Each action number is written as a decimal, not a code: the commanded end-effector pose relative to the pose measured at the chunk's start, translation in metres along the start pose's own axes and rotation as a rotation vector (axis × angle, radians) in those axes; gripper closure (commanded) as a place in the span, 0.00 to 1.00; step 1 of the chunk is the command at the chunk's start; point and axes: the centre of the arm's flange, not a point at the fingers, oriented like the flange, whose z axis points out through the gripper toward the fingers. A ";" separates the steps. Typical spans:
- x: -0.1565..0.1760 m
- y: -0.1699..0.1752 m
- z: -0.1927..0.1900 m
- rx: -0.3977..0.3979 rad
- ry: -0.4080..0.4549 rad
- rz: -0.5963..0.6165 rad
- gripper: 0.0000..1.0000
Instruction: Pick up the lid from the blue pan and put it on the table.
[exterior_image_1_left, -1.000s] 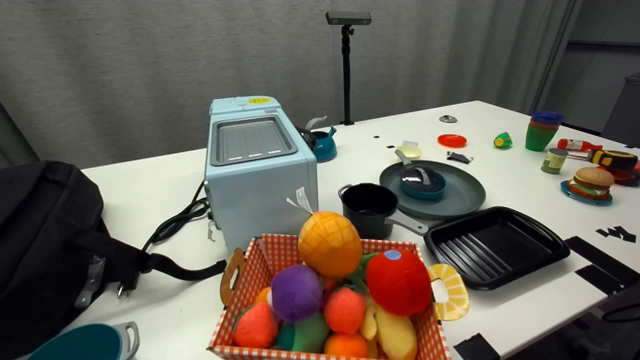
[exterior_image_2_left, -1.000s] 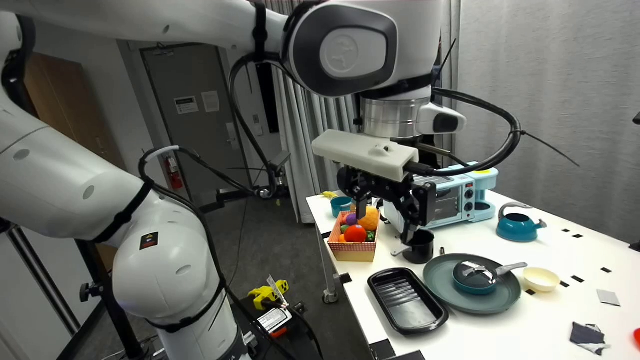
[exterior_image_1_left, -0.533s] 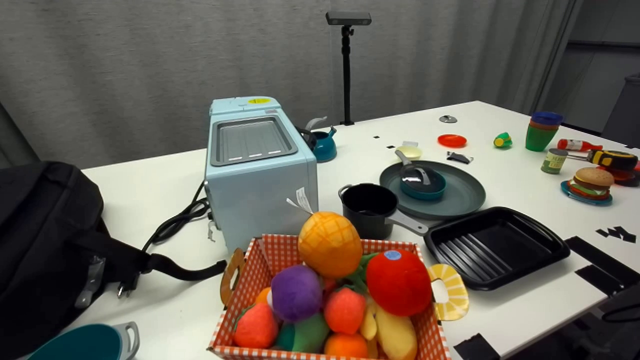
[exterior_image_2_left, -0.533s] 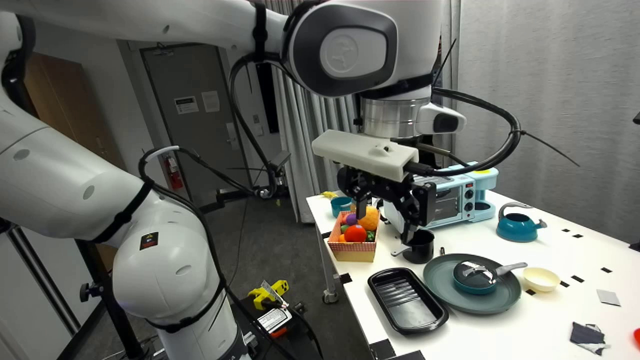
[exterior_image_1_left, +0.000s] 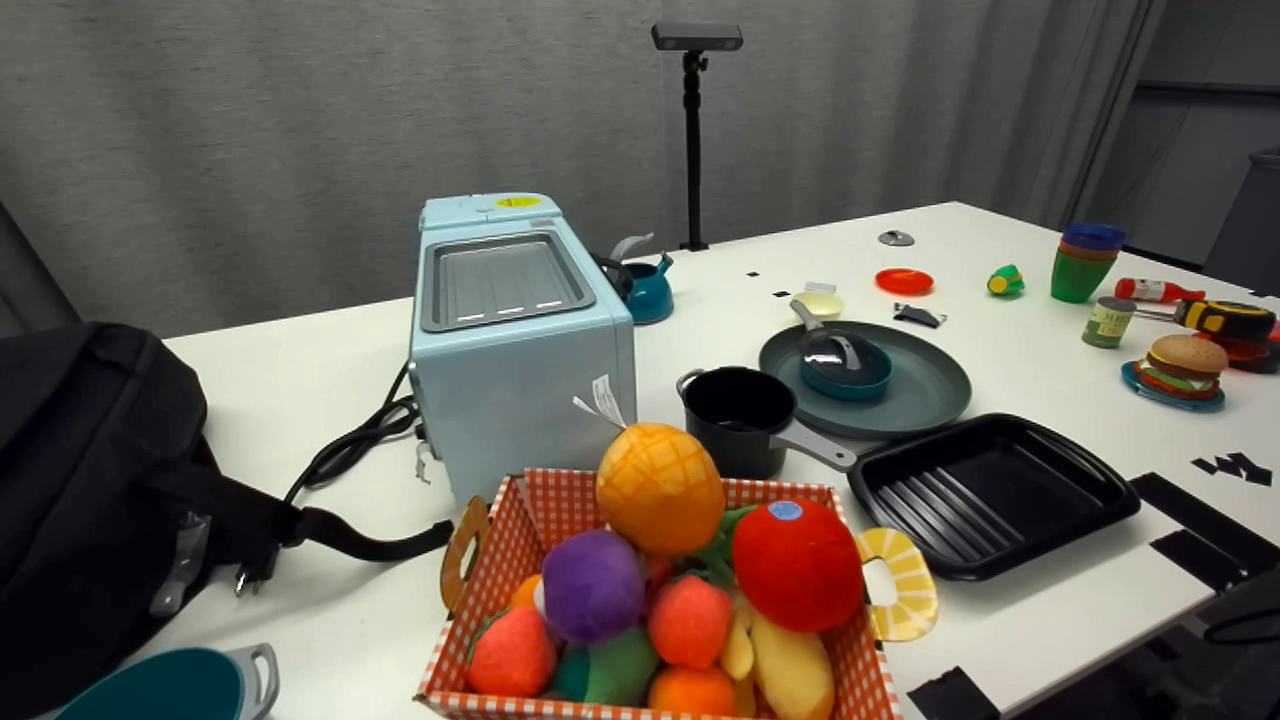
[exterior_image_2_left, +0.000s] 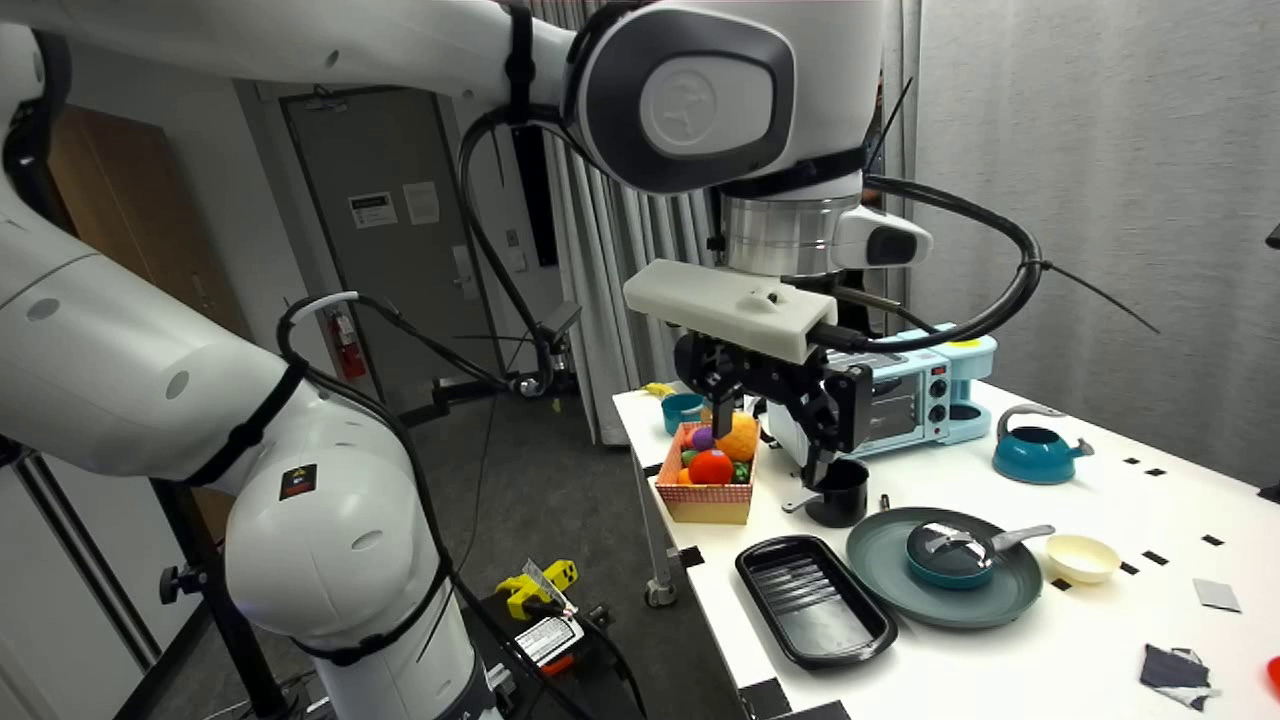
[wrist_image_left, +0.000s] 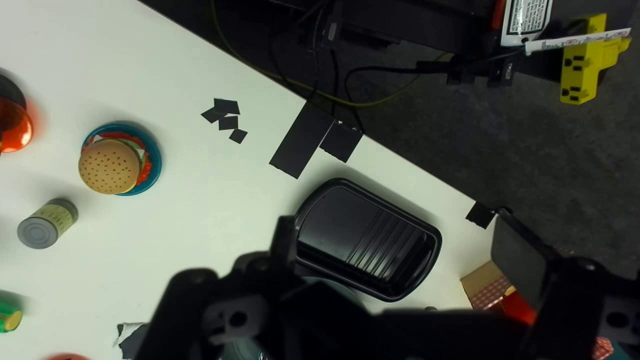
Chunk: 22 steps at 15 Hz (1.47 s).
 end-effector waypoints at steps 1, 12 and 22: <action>0.000 0.000 0.000 0.000 0.000 0.000 0.00; 0.004 0.001 0.002 -0.003 -0.002 0.004 0.00; 0.069 0.033 0.045 -0.110 0.014 0.041 0.00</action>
